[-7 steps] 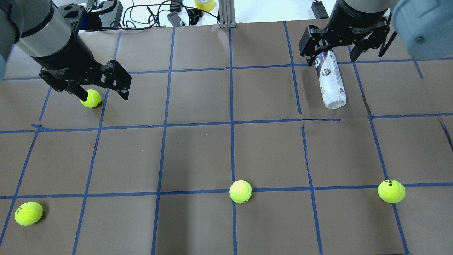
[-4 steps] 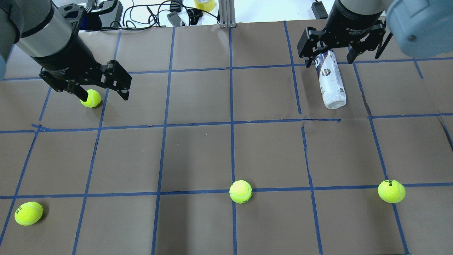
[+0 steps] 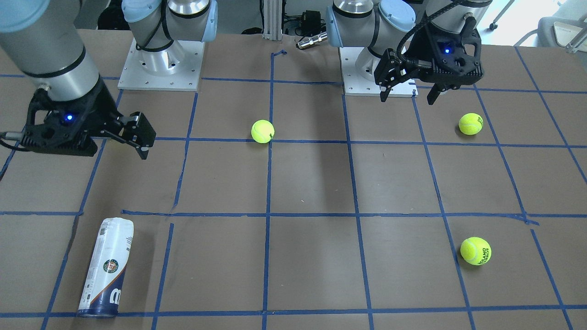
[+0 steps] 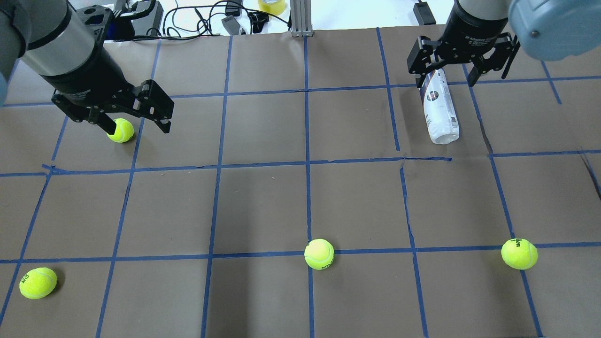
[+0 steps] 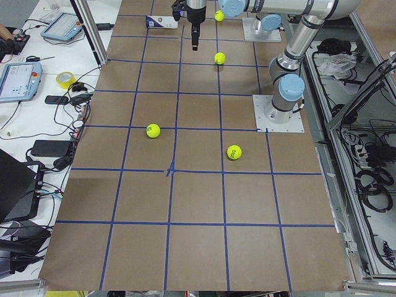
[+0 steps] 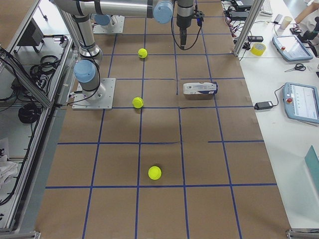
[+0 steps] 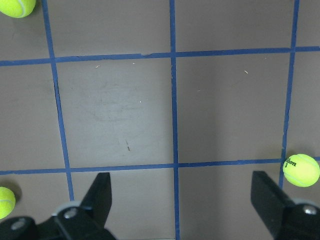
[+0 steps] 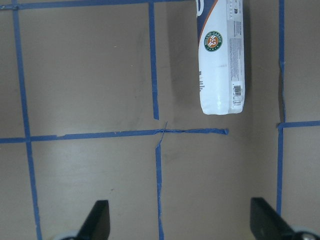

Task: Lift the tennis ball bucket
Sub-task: 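Lower the right gripper onto the tennis ball can and grasp it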

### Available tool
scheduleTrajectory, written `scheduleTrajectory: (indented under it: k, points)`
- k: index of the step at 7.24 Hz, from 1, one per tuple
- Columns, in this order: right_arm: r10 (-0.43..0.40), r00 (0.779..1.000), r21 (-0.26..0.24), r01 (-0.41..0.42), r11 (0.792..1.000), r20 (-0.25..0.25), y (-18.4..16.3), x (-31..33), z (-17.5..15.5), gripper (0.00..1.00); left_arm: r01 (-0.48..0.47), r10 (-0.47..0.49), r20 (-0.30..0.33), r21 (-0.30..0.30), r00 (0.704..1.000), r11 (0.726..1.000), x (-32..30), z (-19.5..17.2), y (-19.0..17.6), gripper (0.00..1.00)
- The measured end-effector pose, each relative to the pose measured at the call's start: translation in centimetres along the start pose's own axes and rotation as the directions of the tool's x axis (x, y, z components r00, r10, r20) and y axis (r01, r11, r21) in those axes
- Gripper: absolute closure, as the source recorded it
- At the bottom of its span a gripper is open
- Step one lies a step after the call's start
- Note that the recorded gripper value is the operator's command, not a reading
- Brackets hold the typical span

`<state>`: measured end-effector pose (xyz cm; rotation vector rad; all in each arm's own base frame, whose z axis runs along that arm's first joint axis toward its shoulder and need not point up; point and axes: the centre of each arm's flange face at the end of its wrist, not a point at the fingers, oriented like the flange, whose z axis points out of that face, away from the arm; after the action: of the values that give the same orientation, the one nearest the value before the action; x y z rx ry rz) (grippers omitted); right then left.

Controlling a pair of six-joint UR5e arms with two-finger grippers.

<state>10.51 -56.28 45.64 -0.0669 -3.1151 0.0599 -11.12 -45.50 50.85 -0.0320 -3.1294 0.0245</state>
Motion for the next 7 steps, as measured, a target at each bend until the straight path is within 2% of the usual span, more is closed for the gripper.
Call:
scheduleTrajectory:
  k: [4, 7]
  points:
    - [0.004, 1.0, 0.02, -0.003, 1.0, -0.017, -8.0, 3.6, 10.7, 0.0, 0.004, -0.004, 0.007, -0.003, 1.0, 1.0, -0.3, 0.0, 0.0, 0.0]
    - [-0.007, 1.0, 0.007, 0.007, 1.0, -0.017, -12.1, 5.7, 17.4, 0.0, 0.004, -0.004, 0.009, -0.003, 1.0, 1.0, -0.3, -0.1, 0.1, 0.0]
